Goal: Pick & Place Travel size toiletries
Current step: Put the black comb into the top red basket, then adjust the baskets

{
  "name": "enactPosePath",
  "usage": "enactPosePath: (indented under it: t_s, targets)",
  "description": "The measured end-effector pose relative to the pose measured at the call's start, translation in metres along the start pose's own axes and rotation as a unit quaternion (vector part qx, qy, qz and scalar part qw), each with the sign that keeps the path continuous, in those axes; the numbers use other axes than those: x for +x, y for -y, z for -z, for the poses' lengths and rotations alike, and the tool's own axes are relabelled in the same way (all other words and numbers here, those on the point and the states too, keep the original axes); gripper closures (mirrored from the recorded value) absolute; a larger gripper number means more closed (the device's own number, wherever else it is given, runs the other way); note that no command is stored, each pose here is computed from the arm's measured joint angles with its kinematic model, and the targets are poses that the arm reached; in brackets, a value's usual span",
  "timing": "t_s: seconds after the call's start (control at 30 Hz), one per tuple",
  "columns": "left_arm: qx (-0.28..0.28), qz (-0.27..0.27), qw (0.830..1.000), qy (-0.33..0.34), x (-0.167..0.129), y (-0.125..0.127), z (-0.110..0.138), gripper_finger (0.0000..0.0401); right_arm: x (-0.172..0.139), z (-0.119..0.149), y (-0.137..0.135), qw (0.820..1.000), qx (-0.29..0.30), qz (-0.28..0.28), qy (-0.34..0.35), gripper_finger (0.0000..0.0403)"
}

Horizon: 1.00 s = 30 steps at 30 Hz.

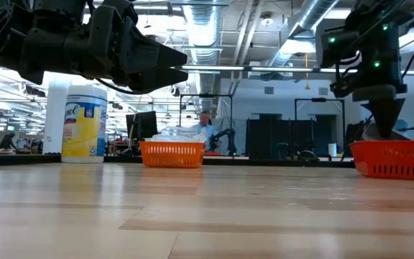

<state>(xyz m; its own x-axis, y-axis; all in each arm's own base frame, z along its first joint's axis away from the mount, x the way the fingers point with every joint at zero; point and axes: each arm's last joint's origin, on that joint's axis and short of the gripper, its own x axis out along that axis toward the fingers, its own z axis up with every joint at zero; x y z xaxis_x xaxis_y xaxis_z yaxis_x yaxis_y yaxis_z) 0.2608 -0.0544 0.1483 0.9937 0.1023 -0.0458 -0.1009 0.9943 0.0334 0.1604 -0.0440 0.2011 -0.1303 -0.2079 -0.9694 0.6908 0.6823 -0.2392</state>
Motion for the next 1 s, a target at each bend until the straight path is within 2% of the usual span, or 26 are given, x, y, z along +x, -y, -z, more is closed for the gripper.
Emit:
enactPosePath:
  t_s: [0.47, 0.83, 1.0]
  targets:
    - [0.0, -0.001, 1.0, 0.0, 0.0, 0.0, 0.0, 0.0045, -0.004, -0.004, 0.0, 1.0, 0.0, 0.013, 0.013, 0.0326]
    - [0.001, -0.002, 1.0, -0.002, 0.0, 0.0, 0.0, 0.0045, -0.026, -0.012, -0.005, 0.999, -0.019, -0.01, 0.05, 0.032]
    - [0.001, -0.002, 1.0, -0.003, 0.0, 0.0, 0.0, 0.0045, -0.034, -0.006, -0.022, 0.995, -0.063, -0.054, 0.063, 0.032]
